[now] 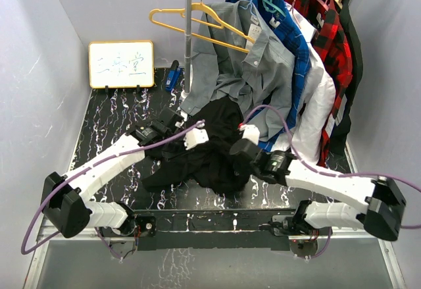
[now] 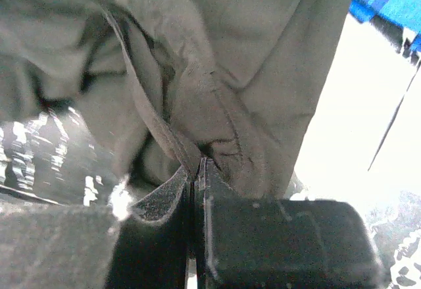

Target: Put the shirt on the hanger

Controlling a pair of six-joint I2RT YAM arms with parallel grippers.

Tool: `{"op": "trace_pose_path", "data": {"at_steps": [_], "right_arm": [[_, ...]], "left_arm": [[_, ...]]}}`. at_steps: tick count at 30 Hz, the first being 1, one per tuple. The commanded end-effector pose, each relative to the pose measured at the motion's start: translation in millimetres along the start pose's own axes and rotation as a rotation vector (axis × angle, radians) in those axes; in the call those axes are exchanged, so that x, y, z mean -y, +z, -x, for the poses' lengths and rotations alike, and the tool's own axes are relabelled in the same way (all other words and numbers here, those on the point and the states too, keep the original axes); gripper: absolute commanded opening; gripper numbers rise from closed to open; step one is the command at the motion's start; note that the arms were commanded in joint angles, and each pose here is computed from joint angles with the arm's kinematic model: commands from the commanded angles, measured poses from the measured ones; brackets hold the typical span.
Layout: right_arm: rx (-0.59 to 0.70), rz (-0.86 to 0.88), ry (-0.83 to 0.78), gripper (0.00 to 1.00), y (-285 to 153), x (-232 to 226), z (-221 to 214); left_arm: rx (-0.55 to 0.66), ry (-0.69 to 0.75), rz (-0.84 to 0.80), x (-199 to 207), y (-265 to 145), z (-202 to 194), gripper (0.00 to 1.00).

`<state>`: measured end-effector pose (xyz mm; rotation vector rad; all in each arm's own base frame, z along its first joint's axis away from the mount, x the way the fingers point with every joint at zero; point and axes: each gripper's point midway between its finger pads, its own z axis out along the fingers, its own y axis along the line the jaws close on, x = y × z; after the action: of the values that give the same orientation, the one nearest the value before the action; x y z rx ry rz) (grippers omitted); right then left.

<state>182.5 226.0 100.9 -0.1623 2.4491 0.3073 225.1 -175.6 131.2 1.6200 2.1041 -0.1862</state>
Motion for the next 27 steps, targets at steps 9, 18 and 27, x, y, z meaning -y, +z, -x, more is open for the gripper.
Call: {"op": "trace_pose_path", "data": {"at_steps": [9,18,27], "right_arm": [[0.036,0.124,0.200,0.00,-7,11,9],[0.032,0.120,0.204,0.00,-3,16,3],[0.024,0.119,0.211,0.00,0,19,-1]], "left_arm": [[0.010,0.258,0.236,-27,30,48,0.30],[-0.032,0.358,-0.003,37,47,46,0.31],[-0.100,0.396,-0.097,69,43,21,0.32]]}}
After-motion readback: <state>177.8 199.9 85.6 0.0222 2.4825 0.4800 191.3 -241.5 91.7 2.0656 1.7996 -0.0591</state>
